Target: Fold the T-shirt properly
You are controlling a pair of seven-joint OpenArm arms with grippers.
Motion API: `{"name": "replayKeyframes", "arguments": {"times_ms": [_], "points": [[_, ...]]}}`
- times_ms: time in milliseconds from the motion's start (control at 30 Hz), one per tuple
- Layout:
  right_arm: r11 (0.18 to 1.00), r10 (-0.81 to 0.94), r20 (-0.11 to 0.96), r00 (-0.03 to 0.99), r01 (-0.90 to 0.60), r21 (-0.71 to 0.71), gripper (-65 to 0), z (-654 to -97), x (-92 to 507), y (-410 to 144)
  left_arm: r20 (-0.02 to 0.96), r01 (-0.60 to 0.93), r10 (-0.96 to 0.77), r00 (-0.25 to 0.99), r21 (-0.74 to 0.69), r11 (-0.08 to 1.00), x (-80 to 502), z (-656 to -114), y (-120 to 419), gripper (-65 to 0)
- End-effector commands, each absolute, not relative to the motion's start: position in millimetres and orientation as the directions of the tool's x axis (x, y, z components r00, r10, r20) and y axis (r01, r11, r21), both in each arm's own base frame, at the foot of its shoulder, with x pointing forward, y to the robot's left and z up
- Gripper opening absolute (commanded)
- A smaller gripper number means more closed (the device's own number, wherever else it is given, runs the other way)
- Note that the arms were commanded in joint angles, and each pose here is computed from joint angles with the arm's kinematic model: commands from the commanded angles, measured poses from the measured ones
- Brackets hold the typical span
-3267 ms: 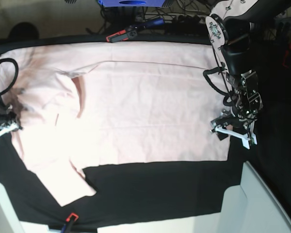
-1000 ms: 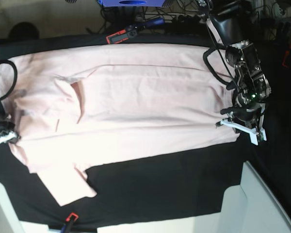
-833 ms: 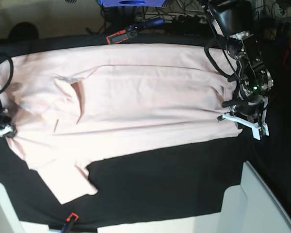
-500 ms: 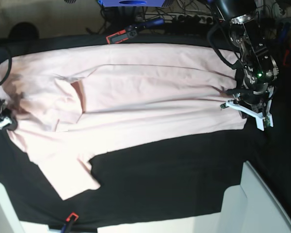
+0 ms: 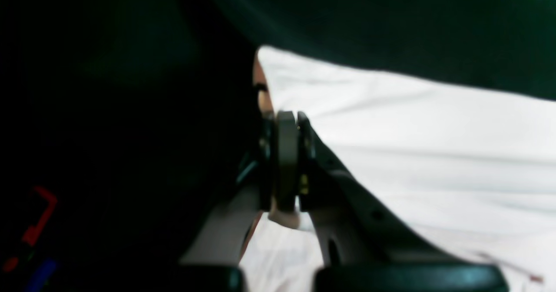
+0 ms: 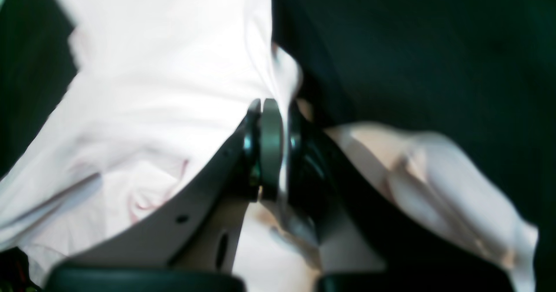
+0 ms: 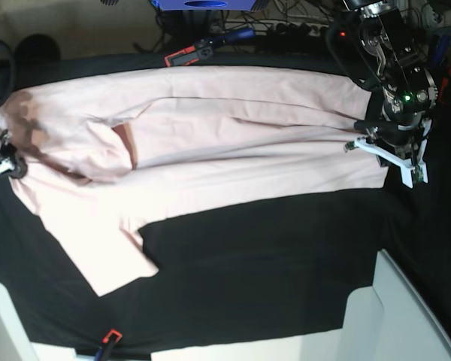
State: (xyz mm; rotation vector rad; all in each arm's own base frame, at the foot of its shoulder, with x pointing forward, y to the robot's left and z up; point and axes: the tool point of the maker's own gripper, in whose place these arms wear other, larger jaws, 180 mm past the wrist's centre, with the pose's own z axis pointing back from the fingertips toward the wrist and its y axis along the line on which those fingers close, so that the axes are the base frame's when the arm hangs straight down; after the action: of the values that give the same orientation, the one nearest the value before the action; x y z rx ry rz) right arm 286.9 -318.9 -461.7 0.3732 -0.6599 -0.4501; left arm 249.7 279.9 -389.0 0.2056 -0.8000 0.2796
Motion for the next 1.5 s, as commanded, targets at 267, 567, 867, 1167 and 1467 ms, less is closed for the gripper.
{"name": "replayKeyframes", "arguments": {"times_ms": [267,567,867,1167,1467], "points": [[0.756,-0.612,0.472,0.634,0.294,0.586,-33.5,-432.9,300.4,-315.7,0.741,-0.326,0.156,0.653,0.090,0.941,253.0,-380.9,285.8,-45.9],[0.797,-0.585,0.595,0.551,0.252,0.549,-27.0,-383.5,324.9,-347.7,0.736,-0.333,0.145,0.661,0.114,0.936,265.1,-366.2,301.2,-36.4],[0.878,-0.475,0.575,0.666,0.314,0.361,-20.7,-411.3,372.6,-360.0,0.759,-0.335,0.137,0.637,0.113,0.935,276.6,-355.7,304.1,-37.0],[0.920,-0.389,0.524,0.758,0.287,0.268,-20.7,-449.4,387.6,-321.2,0.754,-0.334,0.136,0.643,0.116,0.935,274.3,-357.7,304.6,-37.0],[0.918,-0.393,0.504,0.769,0.293,0.268,-21.5,-461.6,382.6,-314.1,0.753,-0.334,0.134,0.644,0.118,0.935,273.4,-358.0,305.1,-37.0]]}}
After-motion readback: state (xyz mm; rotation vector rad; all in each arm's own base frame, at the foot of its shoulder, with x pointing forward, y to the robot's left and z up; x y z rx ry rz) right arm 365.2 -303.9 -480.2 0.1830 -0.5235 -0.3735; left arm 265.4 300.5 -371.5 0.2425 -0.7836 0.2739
